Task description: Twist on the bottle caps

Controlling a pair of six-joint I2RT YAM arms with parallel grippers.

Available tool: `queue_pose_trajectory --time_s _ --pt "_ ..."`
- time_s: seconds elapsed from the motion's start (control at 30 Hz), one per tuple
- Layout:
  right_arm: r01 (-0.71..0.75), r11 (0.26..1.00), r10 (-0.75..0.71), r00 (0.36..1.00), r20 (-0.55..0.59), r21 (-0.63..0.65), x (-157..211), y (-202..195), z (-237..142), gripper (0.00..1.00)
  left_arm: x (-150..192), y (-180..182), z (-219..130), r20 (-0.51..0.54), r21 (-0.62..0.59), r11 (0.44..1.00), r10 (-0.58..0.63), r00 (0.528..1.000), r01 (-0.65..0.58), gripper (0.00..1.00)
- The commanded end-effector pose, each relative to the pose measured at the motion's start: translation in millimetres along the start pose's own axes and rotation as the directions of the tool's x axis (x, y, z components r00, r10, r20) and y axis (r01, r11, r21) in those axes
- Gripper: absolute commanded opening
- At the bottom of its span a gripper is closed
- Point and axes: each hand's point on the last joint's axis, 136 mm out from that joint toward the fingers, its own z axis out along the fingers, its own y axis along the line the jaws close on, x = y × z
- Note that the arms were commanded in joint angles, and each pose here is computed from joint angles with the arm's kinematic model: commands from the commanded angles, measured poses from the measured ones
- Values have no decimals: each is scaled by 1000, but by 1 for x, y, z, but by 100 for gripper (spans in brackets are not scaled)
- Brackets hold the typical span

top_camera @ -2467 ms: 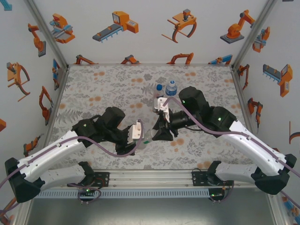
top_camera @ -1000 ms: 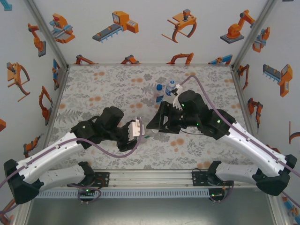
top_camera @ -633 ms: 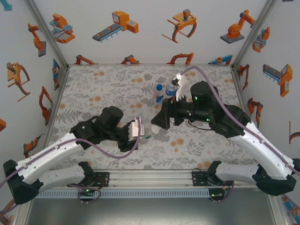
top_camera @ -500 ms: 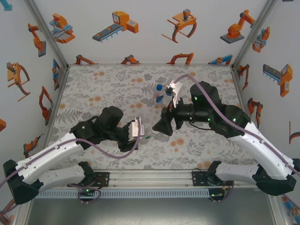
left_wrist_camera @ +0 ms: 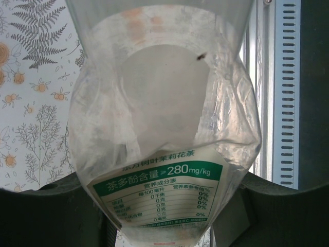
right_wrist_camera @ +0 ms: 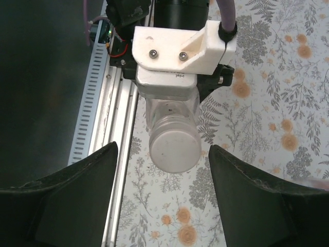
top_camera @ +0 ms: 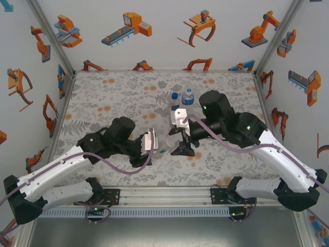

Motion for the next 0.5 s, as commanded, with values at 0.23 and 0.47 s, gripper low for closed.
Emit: queue_pose_trajectory --time_s 0.23,0.47 --pt "60 998 -60 998 12 -17 -4 1 4 57 -8 -6 -4 27 24 1000 -1 1000 1 0" --pt "54 998 -54 999 4 -19 0 -1 7 51 -8 -7 -4 25 28 1000 -3 1000 2 0"
